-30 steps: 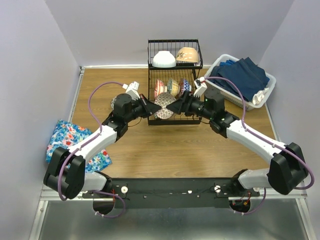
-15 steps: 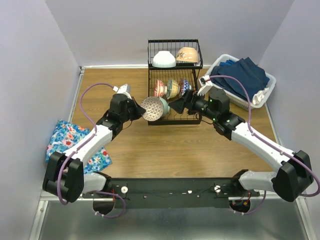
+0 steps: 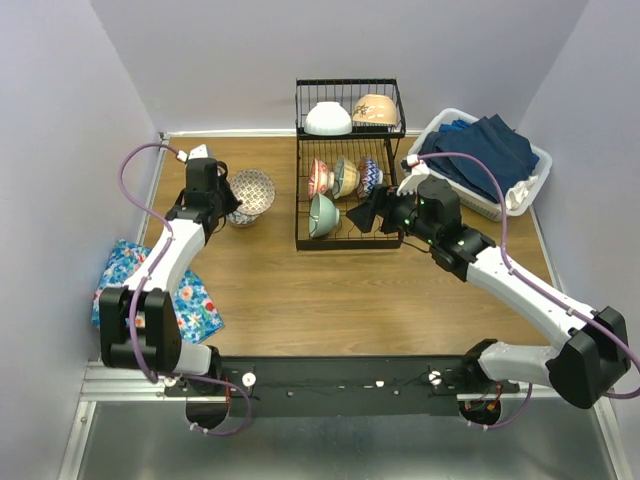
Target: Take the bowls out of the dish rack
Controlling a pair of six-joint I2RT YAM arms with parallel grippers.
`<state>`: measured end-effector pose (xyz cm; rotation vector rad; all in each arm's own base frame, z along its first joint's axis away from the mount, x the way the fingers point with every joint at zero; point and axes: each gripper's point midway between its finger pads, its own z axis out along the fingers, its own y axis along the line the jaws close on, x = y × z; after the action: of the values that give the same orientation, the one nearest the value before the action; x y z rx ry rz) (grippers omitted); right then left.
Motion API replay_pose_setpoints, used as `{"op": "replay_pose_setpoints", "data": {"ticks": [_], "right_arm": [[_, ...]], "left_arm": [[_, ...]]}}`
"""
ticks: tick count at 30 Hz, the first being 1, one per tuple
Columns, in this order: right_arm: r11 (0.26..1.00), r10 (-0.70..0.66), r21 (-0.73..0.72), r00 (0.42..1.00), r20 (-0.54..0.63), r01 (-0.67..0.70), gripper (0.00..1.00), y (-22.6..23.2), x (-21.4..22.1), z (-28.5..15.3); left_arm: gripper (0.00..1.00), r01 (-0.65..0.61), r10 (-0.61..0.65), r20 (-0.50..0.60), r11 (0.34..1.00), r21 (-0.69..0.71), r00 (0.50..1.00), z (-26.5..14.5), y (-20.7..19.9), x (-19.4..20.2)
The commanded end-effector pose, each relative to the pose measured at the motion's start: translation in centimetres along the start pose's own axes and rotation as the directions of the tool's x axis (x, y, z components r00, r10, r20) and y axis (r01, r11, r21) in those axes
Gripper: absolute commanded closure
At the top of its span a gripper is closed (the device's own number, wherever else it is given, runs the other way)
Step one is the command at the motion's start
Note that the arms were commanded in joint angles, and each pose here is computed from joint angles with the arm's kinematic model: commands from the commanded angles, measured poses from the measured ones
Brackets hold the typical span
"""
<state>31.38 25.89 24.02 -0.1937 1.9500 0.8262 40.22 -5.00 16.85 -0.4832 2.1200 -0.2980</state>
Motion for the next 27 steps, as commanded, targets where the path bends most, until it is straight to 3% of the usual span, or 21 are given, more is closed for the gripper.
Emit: {"op": "replay_pose_setpoints", "data": {"ticks": [1,16,19,27], "right_arm": [[0.999,-0.041,0.03,0.999,0.012,0.041,0.06,-0.3,-0.4,-0.8],[0.996,-0.065,0.059,0.998,-0.012,0.066,0.06,-1.1,0.3,-1.0],[0.996,-0.065,0.062,0.998,-0.023,0.067,0.06,-1.3,0.7,-0.7],[0.996,-0.067,0.061,0.997,-0.037,0.069,0.06,-1.4,1.0,-0.1]], "left_arm": [[1.0,-0.011,0.011,-0.003,0.997,-0.078,1.0,1.9,1.7,-2.0],[0.96,0.021,-0.044,-0.139,0.986,-0.165,0.989,6.8,4.6,0.8],[0.87,0.019,-0.045,-0.16,0.987,-0.161,0.986,7.1,4.7,1.5],[0.51,0.03,-0.056,-0.148,0.984,-0.176,0.987,6.5,5.6,0.8]]}}
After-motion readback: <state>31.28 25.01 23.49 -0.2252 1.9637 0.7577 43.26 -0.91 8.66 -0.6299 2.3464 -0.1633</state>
